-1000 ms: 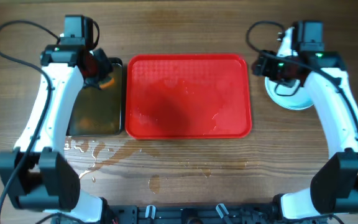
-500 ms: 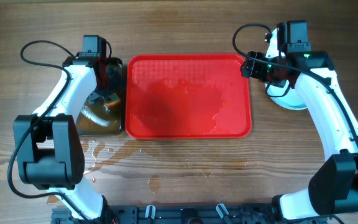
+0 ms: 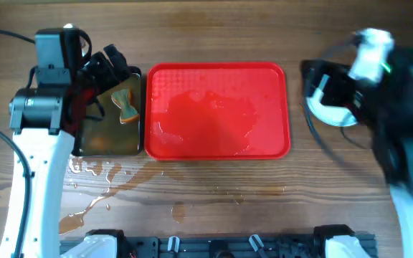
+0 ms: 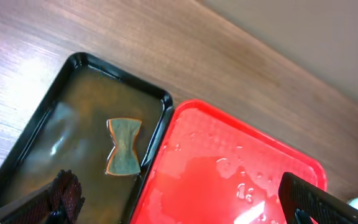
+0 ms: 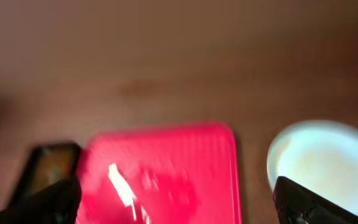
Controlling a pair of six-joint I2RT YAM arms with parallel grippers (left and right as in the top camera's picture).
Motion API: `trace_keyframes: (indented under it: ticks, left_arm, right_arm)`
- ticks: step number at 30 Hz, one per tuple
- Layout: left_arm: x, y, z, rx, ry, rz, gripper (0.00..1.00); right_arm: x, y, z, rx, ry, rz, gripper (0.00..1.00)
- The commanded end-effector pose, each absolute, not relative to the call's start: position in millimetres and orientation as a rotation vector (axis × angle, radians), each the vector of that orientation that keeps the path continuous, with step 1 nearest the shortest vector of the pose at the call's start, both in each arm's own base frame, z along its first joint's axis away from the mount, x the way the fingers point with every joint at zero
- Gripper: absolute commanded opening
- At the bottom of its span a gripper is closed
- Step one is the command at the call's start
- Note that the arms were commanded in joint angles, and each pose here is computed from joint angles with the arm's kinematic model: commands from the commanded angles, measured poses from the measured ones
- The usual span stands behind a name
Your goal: Clean dirty plates on tray and stack at the side
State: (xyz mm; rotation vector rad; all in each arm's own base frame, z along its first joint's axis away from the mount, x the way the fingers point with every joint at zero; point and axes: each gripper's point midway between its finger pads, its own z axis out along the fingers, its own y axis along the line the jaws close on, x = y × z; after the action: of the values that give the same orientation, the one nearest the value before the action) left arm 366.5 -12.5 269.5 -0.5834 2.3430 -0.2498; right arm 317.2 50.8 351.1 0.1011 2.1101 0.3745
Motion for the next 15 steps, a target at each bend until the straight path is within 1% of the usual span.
trace_keyframes:
  ticks: [1, 3, 5, 8, 11, 15]
  left_arm:
    - [366.1, -16.5, 270.7, -0.57, 2.345, -0.27, 1.0]
    - [366.1, -16.5, 270.4, -0.57, 2.346, -0.27, 1.0]
    - [366.1, -16.5, 270.4, -0.57, 2.346, -0.27, 1.0]
    - [366.1, -16.5, 270.4, -0.57, 2.346, -0.27, 1.0]
    - [366.2, -16.5, 270.5, -0.57, 2.346, -0.27, 1.0]
    - [366.1, -16.5, 270.4, -0.57, 2.346, -0.27, 1.0]
  right_arm:
    - [261.2, 42.7, 420.3, 0.057, 1.86, 0.35, 1.0]
    - [222.3, 40.1, 442.4, 0.044, 1.761, 0.352, 1.0]
    - [196.8, 38.5, 452.6, 0.035, 1.703, 0.354, 1.0]
    - [174.7, 37.0, 447.9, 0.035, 1.704, 0.353, 1.0]
    - [170.4, 28.5, 422.3, 0.054, 1.803, 0.284, 1.0]
    - [187.5, 18.2, 398.2, 0.103, 1.812, 0.223, 1.0]
